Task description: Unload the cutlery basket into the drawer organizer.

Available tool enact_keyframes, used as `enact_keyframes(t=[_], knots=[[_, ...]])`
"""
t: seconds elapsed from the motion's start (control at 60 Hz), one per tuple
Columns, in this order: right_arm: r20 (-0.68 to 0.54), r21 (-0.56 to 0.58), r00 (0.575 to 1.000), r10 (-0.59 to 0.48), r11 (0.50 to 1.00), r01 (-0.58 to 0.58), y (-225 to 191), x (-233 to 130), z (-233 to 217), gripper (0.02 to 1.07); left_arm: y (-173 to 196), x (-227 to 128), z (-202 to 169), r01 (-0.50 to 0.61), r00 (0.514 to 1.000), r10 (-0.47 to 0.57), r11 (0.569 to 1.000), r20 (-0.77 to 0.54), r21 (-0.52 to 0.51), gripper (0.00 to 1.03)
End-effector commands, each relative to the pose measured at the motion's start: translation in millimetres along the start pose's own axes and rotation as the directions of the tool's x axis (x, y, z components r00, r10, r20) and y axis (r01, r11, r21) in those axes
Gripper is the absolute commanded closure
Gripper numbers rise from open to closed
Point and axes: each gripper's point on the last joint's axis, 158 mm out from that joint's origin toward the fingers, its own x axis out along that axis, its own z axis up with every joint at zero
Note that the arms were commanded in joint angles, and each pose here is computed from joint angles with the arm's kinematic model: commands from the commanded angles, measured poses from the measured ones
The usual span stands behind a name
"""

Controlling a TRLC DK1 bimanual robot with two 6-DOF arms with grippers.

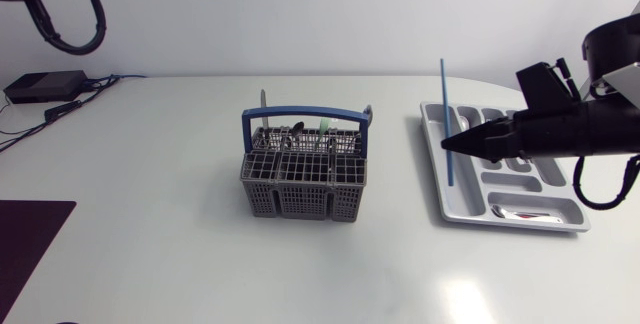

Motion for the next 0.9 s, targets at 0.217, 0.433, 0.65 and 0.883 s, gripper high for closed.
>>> enact_keyframes(t=[0.217,0.433,0.65,0.883], knots=[[-0.132,0.202,0.957,-0.257,0.939,0.279,-119,22,-41,0.99,64,-8,-96,-0.28,0.928,0.313,0.943,-0.201,0.178,0.07],[-0.251,0.265,0.906,-0.341,0.876,0.403,-166,50,-63,0.99,87,-12,-163,-0.358,0.844,0.425,0.901,-0.328,0.245,0.07],[-0.316,0.297,0.892,-0.324,0.859,0.417,-178,79,-72,0.97,97,-23,-195,-0.387,0.804,0.456,0.889,-0.381,0.246,0.06],[-0.358,0.32,0.874,-0.327,0.837,0.444,-183,87,-82,0.86,100,-28,-218,-0.39,0.782,0.458,0.889,-0.422,0.241,0.06]])
